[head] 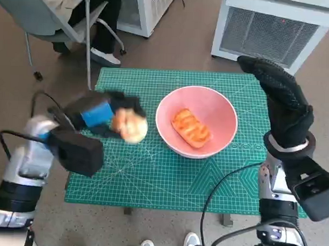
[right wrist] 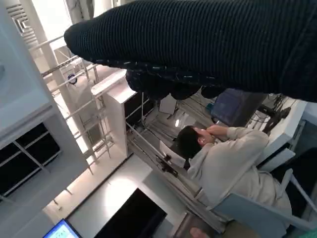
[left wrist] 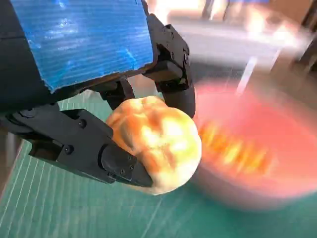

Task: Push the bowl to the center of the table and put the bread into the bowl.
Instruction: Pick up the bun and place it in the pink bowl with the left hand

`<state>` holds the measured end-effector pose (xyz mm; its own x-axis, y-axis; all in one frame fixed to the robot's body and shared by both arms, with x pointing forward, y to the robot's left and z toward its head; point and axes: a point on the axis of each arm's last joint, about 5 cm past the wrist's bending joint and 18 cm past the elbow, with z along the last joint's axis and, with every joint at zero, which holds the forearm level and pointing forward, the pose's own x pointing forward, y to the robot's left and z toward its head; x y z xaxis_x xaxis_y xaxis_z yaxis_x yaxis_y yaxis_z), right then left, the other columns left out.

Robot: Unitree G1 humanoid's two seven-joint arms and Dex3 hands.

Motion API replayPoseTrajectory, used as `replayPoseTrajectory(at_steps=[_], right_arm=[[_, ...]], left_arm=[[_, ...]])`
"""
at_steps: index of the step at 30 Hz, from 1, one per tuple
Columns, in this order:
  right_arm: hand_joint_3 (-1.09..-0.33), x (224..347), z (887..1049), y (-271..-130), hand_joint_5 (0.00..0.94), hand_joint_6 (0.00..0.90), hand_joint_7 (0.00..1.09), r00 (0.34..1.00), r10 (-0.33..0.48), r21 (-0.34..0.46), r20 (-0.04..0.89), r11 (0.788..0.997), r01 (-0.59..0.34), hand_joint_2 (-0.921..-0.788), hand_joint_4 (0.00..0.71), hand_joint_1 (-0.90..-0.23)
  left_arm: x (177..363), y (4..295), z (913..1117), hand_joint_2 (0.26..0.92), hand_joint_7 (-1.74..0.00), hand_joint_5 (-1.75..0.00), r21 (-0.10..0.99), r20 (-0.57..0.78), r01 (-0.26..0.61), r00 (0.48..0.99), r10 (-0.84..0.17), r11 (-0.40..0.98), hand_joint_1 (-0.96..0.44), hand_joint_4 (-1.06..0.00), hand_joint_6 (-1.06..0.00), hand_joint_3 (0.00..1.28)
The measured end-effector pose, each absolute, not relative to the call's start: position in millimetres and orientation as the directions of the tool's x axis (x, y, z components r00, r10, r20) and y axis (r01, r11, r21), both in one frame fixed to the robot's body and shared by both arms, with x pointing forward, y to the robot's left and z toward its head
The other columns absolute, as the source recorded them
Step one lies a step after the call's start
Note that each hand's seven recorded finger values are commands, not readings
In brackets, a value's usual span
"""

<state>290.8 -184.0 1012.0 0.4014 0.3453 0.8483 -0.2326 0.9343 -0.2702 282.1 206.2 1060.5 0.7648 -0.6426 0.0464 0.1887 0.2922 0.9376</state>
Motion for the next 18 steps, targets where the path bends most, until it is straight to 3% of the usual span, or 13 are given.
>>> replayPoseTrajectory(at_steps=[9, 18], right_arm=[[-0.721, 293.4, 1012.4, -183.3, 0.003, 0.134, 0.45, 0.404, 0.344, -0.268, 0.847, 0.935, -0.234, -0.921, 0.276, -0.576], [-0.716, 295.2, 1015.8, -180.4, 0.003, 0.122, 0.44, 0.387, 0.347, -0.272, 0.854, 0.933, -0.236, -0.921, 0.278, -0.583]], left_arm=[[284.9, 168.1, 1084.6, 0.921, -1.19, -1.14, 0.92, 0.266, 0.043, 0.662, -0.7, 0.391, 0.0, -0.67, -0.64, 0.07], [305.2, 129.6, 1083.0, 0.92, -1.17, -1.17, 0.93, 0.256, 0.074, 0.575, -0.777, 0.361, 0.0, -0.68, -0.63, 0.07]])
